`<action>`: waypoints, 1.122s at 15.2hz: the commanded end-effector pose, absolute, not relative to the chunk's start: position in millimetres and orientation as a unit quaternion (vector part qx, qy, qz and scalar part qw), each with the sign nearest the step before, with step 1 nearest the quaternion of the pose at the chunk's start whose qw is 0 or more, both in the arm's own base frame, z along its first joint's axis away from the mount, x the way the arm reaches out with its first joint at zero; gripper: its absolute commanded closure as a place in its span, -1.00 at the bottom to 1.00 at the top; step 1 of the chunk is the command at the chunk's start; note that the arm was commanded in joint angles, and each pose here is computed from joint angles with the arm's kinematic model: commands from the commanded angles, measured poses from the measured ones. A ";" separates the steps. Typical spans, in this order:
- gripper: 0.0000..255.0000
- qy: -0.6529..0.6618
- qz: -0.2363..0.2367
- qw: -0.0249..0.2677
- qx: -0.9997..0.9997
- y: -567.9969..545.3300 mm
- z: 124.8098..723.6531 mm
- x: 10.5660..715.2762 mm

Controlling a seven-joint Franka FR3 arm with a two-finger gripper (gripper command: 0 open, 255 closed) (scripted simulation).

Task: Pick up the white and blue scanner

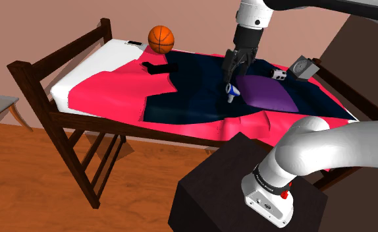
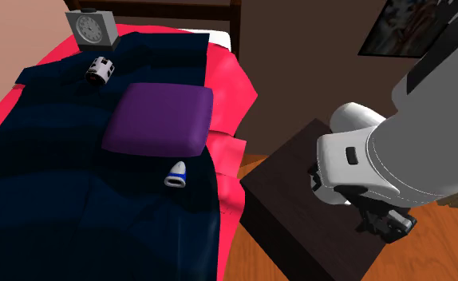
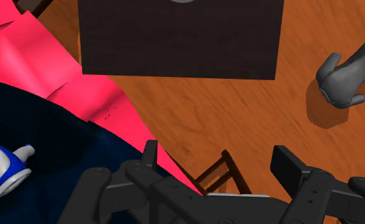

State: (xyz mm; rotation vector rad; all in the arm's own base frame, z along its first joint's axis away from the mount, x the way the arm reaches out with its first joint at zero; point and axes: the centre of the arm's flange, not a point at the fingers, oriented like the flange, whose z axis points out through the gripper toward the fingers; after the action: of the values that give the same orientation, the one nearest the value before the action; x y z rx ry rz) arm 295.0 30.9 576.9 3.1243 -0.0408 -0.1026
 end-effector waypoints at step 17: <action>-1.00 0.116 0.019 -0.044 0.992 -173.6 485.6 305.6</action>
State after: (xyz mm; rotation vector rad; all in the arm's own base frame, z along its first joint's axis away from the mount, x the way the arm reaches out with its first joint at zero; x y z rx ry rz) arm 304.4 -163.1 493.4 3.2058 0.3423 0.0493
